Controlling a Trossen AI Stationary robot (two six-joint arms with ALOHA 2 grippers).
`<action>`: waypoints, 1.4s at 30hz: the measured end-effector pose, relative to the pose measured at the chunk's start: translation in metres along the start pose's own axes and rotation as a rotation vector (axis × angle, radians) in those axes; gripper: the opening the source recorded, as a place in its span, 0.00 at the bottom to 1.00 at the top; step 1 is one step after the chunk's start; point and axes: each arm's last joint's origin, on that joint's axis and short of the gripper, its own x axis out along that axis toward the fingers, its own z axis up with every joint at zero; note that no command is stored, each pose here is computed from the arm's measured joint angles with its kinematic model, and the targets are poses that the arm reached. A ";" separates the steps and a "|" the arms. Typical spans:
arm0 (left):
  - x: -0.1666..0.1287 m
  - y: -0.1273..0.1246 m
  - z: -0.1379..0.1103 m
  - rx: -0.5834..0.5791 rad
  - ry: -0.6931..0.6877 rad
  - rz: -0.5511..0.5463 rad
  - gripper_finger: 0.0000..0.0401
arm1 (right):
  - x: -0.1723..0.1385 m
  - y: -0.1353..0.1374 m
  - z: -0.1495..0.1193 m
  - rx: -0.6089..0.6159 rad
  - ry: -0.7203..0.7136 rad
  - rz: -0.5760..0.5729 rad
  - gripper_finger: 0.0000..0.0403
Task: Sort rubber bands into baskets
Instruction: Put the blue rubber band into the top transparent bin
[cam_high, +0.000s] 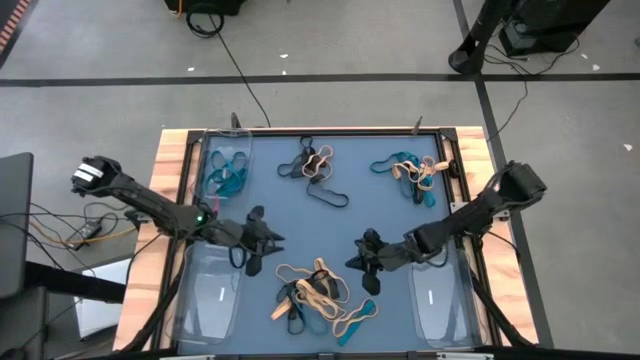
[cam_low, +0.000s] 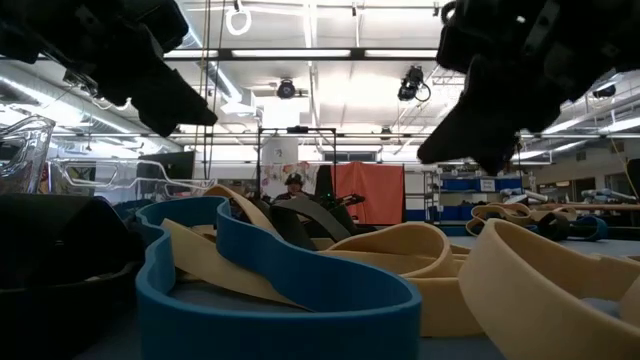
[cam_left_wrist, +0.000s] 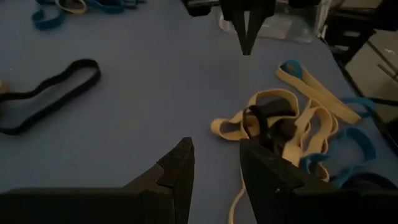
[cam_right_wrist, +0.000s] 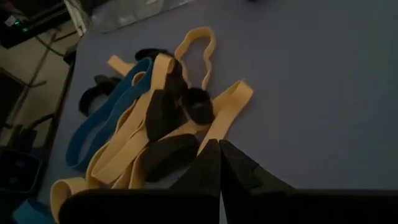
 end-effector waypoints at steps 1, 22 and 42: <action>0.001 -0.001 0.000 0.000 -0.006 -0.007 0.33 | 0.004 -0.001 -0.002 0.003 0.000 0.004 0.02; 0.024 -0.020 -0.025 0.032 0.069 -0.052 0.33 | 0.010 -0.001 0.003 -0.011 -0.046 0.054 0.02; 0.071 -0.088 -0.004 0.334 0.213 -0.223 0.33 | 0.010 -0.003 0.003 -0.021 -0.051 0.032 0.02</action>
